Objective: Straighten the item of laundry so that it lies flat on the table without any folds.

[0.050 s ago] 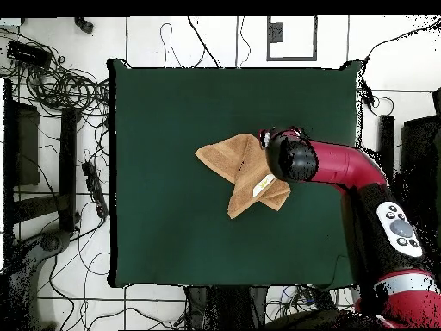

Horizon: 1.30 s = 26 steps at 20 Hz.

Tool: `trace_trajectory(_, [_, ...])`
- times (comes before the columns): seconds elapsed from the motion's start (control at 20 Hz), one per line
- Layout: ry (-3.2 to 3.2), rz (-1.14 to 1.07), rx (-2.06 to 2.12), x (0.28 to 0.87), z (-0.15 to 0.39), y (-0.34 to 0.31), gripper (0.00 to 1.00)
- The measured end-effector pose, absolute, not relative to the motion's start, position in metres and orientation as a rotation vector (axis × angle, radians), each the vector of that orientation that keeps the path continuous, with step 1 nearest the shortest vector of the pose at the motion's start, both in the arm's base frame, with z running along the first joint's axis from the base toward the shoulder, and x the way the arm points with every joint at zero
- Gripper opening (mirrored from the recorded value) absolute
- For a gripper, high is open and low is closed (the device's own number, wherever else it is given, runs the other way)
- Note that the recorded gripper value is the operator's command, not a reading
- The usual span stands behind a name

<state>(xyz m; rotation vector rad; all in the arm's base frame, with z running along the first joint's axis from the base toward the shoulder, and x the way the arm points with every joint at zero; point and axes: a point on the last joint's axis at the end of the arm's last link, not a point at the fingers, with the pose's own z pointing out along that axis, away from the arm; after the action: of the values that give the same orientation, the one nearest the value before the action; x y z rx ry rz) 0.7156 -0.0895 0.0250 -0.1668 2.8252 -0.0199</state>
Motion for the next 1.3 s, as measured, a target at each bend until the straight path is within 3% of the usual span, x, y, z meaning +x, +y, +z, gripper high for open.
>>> trace_trajectory(0.15, [2.825,-0.021,-0.169,0.7155,0.0257,-0.0886,0.0])
trace_trajectory(0.2, [2.825,-0.021,-0.172,0.7155,0.0262,-0.0875,1.0])
trace_trajectory(1.3, [2.836,-0.013,-0.171,0.7106,0.024,-0.0844,1.0])
